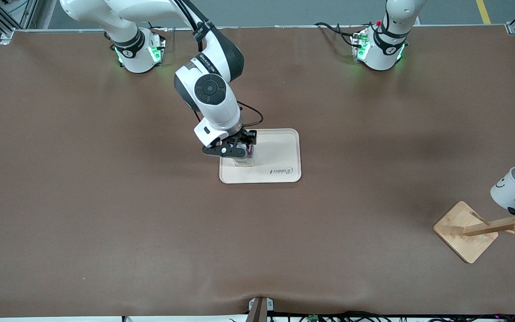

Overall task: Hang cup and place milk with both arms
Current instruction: 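Hang the mug handle on the wooden stand peg with the left gripper, then carry the carton off the tray with the right gripper while the left gripper withdraws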

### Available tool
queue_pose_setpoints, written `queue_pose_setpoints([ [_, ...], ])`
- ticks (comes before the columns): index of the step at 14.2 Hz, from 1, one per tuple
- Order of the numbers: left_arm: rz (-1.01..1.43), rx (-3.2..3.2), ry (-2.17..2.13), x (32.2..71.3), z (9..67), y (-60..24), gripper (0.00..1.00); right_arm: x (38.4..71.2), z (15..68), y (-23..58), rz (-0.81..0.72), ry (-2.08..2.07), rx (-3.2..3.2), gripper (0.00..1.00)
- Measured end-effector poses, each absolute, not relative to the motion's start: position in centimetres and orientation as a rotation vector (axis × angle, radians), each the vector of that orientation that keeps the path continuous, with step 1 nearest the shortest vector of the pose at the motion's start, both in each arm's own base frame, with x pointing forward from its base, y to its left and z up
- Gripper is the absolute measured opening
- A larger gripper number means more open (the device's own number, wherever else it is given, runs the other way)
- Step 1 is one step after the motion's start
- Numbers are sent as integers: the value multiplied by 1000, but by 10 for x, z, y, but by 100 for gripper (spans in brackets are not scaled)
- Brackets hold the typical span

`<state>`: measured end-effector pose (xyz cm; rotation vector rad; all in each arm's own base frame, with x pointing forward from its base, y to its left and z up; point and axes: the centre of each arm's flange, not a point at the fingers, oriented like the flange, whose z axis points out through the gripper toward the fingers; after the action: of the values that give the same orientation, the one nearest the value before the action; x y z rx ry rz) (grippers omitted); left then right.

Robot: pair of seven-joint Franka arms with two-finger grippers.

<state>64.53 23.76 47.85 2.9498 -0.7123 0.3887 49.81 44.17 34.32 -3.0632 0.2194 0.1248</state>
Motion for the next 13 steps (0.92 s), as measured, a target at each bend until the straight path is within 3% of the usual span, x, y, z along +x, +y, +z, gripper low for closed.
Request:
queue_pose_setpoints([
  [3,397,2946,-717,647,480,237,41,508,382,437,216,237,-3105,67],
  [5,403,2947,-698,648,484,233,63,519,415,424,258,270,-3119,56],
  [9,287,2946,-504,644,498,199,100,557,447,353,310,352,-3111,56],
  [13,122,2969,-257,629,541,125,100,588,468,257,394,267,-3092,56],
])
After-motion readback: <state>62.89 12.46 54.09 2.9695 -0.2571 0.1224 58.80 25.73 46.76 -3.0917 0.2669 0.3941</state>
